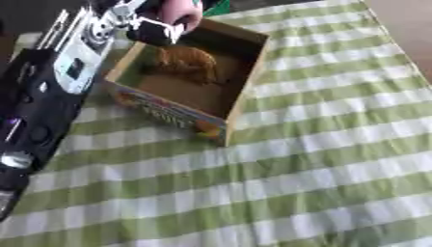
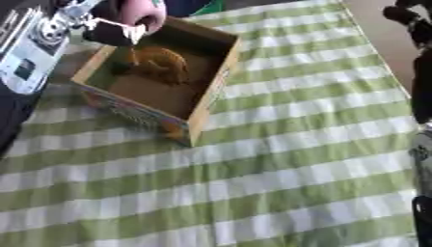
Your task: Pick up objects on the table and place them in the box.
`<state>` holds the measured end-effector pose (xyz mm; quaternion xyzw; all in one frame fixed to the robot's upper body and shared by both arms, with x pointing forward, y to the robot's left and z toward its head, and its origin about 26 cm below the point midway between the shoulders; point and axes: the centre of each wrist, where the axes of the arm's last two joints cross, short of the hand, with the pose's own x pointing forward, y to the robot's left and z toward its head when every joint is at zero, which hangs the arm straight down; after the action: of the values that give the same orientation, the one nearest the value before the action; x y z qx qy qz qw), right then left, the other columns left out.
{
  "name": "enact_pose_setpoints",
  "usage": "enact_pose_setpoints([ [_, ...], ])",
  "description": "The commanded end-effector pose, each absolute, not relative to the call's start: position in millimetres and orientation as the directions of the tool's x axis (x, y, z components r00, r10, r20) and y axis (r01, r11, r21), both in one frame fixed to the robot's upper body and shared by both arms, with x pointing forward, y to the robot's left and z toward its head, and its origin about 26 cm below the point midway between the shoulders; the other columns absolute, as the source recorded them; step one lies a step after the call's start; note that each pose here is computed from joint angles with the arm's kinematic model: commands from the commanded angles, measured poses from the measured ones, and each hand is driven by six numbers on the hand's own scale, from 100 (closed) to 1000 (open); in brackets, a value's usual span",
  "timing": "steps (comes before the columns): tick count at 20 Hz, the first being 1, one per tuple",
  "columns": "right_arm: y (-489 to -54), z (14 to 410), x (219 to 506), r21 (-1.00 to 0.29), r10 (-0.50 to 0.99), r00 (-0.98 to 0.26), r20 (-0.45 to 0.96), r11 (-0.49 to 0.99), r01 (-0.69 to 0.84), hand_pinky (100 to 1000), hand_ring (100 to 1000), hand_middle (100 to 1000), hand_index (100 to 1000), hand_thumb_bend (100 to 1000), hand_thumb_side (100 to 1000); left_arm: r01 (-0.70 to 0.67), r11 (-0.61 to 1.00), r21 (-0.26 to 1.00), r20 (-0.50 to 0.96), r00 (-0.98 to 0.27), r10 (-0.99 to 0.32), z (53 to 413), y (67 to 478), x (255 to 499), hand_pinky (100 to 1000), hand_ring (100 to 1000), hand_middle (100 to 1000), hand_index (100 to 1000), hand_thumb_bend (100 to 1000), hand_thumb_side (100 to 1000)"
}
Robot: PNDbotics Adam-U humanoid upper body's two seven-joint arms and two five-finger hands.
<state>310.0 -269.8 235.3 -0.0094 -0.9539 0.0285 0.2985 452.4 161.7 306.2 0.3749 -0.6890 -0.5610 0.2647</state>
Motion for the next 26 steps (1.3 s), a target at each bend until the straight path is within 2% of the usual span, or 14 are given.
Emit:
enact_pose_setpoints([
  [1,-268,244,307,-0.065,0.027,-0.840,0.541,0.998,-0.010,750,839,541,871,100,1000,-0.244,0.045,0.969,-0.109,-0.584,-0.804,312,156,454,199,475,375,483,100,252],
  [9,-266,247,308,-0.061,0.014,-0.845,0.535,0.998,-0.023,750,838,541,870,100,1000,-0.235,-0.078,0.969,-0.200,-0.560,-0.804,295,151,463,198,480,366,467,100,248],
  [13,-265,248,308,-0.061,0.010,-0.846,0.533,0.998,-0.026,749,838,541,869,100,1000,-0.183,-0.147,0.972,-0.225,-0.554,-0.801,293,153,467,256,517,424,550,100,244],
  [15,-264,248,308,-0.062,0.007,-0.847,0.531,0.998,-0.030,749,838,539,869,100,1000,-0.136,-0.171,0.976,-0.218,-0.546,-0.809,295,157,470,308,555,470,638,100,247],
  [16,-263,249,308,-0.062,0.005,-0.848,0.529,0.998,-0.032,749,838,540,869,100,1000,-0.107,-0.181,0.978,-0.210,-0.542,-0.814,297,158,472,328,569,481,653,100,249],
  [17,-263,249,308,-0.062,0.004,-0.849,0.528,0.997,-0.034,749,838,539,869,100,1000,-0.086,-0.184,0.979,-0.201,-0.539,-0.818,300,160,473,335,576,495,668,100,293],
  [18,-263,250,308,-0.062,0.003,-0.850,0.527,0.997,-0.035,749,838,539,869,100,1000,-0.069,-0.182,0.981,-0.190,-0.537,-0.822,303,161,474,347,588,504,682,100,463],
  [19,-263,250,308,-0.062,0.002,-0.850,0.526,0.997,-0.036,749,838,539,869,100,1000,-0.055,-0.180,0.982,-0.181,-0.537,-0.824,305,162,474,350,596,513,694,100,594],
  [20,-263,250,309,-0.062,0.002,-0.851,0.526,0.997,-0.036,749,838,539,869,100,1000,-0.045,-0.181,0.982,-0.177,-0.540,-0.823,308,163,474,367,615,537,711,100,785],
  [21,-263,250,309,-0.062,0.002,-0.851,0.526,0.997,-0.036,749,838,539,869,100,1000,-0.038,-0.184,0.982,-0.175,-0.545,-0.820,310,163,474,374,623,551,725,166,901],
  [22,-263,250,309,-0.062,0.002,-0.850,0.526,0.997,-0.036,749,838,538,868,100,1000,-0.033,-0.186,0.982,-0.173,-0.550,-0.817,312,163,473,380,630,561,734,342,1000],
  [23,-263,250,309,-0.061,0.002,-0.850,0.527,0.997,-0.036,749,838,538,868,100,1000,-0.031,-0.186,0.982,-0.172,-0.552,-0.816,313,164,472,389,644,578,742,468,1000],
  [24,-263,250,308,-0.062,0.002,-0.850,0.527,0.997,-0.036,748,838,538,868,100,1000,-0.029,-0.187,0.982,-0.172,-0.552,-0.816,314,165,472,401,666,608,761,674,1000],
  [26,-263,250,308,-0.062,0.002,-0.849,0.529,0.997,-0.036,749,838,538,868,100,1000,-0.033,-0.178,0.983,-0.168,-0.540,-0.825,316,167,470,433,711,664,807,802,1000],
])
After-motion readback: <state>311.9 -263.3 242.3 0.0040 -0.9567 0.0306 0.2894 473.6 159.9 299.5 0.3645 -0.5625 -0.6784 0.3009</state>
